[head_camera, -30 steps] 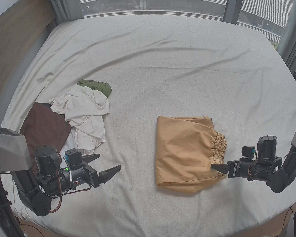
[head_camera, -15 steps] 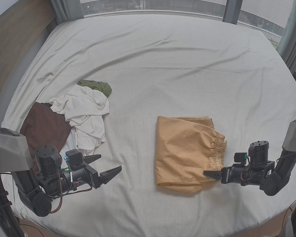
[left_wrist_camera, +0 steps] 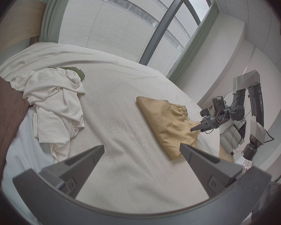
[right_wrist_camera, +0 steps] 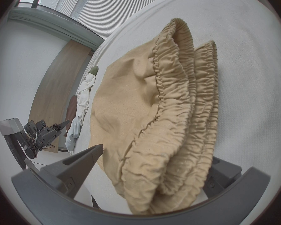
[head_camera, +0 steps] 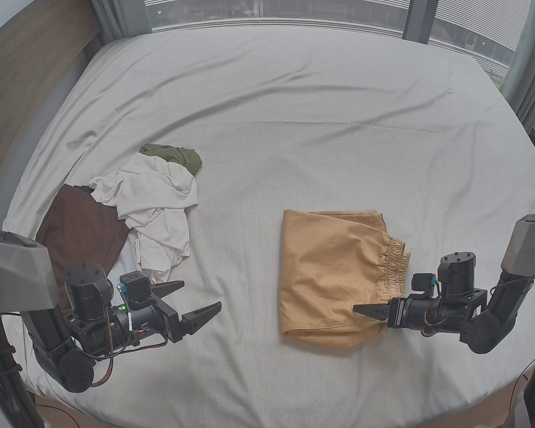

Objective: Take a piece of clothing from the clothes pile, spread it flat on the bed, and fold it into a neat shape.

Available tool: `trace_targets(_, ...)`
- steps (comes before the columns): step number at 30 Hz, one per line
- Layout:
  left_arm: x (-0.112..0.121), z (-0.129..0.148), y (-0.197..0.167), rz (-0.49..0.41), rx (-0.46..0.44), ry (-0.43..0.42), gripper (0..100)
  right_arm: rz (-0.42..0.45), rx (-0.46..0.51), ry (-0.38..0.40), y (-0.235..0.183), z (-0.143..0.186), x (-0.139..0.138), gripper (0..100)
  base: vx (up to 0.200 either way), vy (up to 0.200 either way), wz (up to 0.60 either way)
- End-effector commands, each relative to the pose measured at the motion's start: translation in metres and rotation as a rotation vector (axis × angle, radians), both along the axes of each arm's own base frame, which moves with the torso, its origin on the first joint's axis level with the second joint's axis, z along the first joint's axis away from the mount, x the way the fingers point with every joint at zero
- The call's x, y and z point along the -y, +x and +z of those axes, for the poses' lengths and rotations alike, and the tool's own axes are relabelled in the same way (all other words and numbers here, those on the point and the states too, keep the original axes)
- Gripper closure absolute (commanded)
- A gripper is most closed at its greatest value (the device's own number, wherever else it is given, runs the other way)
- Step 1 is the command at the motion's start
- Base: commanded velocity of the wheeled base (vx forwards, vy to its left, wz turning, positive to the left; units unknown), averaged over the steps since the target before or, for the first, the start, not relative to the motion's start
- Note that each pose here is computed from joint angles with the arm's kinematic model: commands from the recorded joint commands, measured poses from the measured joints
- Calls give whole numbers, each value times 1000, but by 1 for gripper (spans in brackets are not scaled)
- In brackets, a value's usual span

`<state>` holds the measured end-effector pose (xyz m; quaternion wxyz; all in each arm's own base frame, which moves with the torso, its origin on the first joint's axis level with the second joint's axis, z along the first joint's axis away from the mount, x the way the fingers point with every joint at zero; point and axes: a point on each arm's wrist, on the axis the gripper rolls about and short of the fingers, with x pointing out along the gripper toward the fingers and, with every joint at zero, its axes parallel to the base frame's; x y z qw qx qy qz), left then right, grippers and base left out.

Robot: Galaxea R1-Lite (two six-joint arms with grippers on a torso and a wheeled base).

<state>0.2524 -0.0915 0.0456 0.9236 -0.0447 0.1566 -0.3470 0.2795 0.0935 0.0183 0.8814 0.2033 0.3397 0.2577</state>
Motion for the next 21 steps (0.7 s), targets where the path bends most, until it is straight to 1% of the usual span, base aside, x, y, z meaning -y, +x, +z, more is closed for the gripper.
trace_targets(1, 1, -2, 0, -1, -7, 2, 0, -1, -2, -3, 3, -8, -1, 0, 0, 0, 0)
trace_targets(6, 2, -3, -1, -8, -10, 2, 0, -17, 17, -8, 5, -13, -2, 0, 0, 0, 0)
trace_targets(18, 3, -3, -2, -12, -12, 3, 0, -1, 29, -2, 6, -11, -7, 0, 0, 0, 0)
trace_targets(19, 3, -3, -2, -12, -12, 3, 0, -1, 29, -2, 6, -11, -7, 100, 0, 0, 0)
trace_targets(21, 3, -3, -2, -12, -12, 3, 0, -1, 32, -1, 6, -11, -7, 100, 0, 0, 0)
